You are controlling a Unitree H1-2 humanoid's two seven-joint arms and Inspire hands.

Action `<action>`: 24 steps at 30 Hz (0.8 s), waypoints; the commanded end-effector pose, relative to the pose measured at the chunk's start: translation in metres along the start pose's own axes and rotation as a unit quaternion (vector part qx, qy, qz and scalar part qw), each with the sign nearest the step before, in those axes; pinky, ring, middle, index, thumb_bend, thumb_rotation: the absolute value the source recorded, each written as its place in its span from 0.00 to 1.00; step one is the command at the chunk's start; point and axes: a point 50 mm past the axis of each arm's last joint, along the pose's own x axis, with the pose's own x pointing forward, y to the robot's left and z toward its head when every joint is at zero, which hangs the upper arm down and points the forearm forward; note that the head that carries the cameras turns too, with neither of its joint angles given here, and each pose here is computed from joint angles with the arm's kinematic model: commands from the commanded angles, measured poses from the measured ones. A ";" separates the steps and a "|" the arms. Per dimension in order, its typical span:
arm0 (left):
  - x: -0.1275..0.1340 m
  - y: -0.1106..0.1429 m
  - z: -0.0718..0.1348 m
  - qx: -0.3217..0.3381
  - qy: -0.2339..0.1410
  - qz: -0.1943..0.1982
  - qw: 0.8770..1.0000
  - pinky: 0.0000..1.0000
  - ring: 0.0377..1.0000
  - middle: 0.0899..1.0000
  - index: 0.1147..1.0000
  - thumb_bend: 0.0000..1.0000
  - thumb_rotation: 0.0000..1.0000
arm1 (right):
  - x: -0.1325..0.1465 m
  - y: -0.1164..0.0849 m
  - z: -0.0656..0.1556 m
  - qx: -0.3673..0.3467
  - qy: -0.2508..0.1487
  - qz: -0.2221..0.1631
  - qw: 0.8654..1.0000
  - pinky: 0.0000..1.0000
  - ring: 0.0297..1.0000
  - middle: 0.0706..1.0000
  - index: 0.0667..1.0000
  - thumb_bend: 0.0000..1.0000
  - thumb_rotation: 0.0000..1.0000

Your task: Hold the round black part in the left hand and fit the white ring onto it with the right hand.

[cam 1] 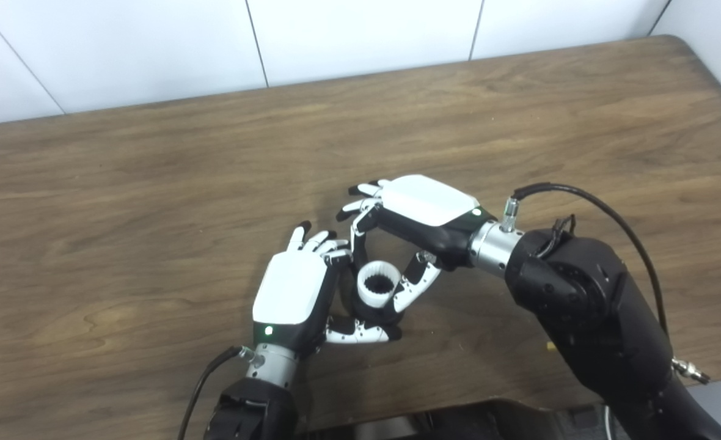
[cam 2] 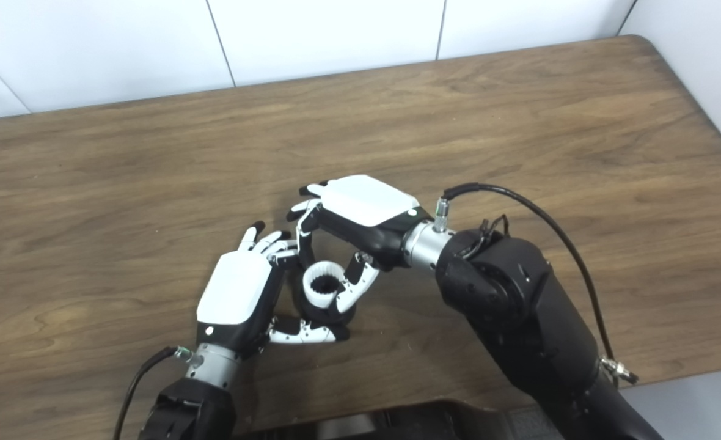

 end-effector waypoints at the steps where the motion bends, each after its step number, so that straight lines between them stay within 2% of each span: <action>1: 0.001 -0.004 0.005 -0.001 -0.007 -0.014 1.000 1.00 0.88 0.75 0.41 0.52 0.05 | 0.000 -0.010 0.001 -0.015 -0.008 -0.034 0.999 1.00 0.97 0.86 0.45 0.52 0.13; 8: 0.001 -0.004 0.005 -0.001 -0.006 -0.013 1.000 1.00 0.88 0.75 0.42 0.52 0.05 | 0.001 -0.011 -0.004 -0.017 -0.002 -0.033 0.999 1.00 0.97 0.85 0.45 0.52 0.13; 24: 0.003 -0.004 0.004 0.001 -0.006 -0.013 1.000 1.00 0.87 0.75 0.42 0.52 0.05 | 0.005 -0.008 0.000 -0.016 -0.012 -0.031 0.999 1.00 0.97 0.85 0.45 0.52 0.13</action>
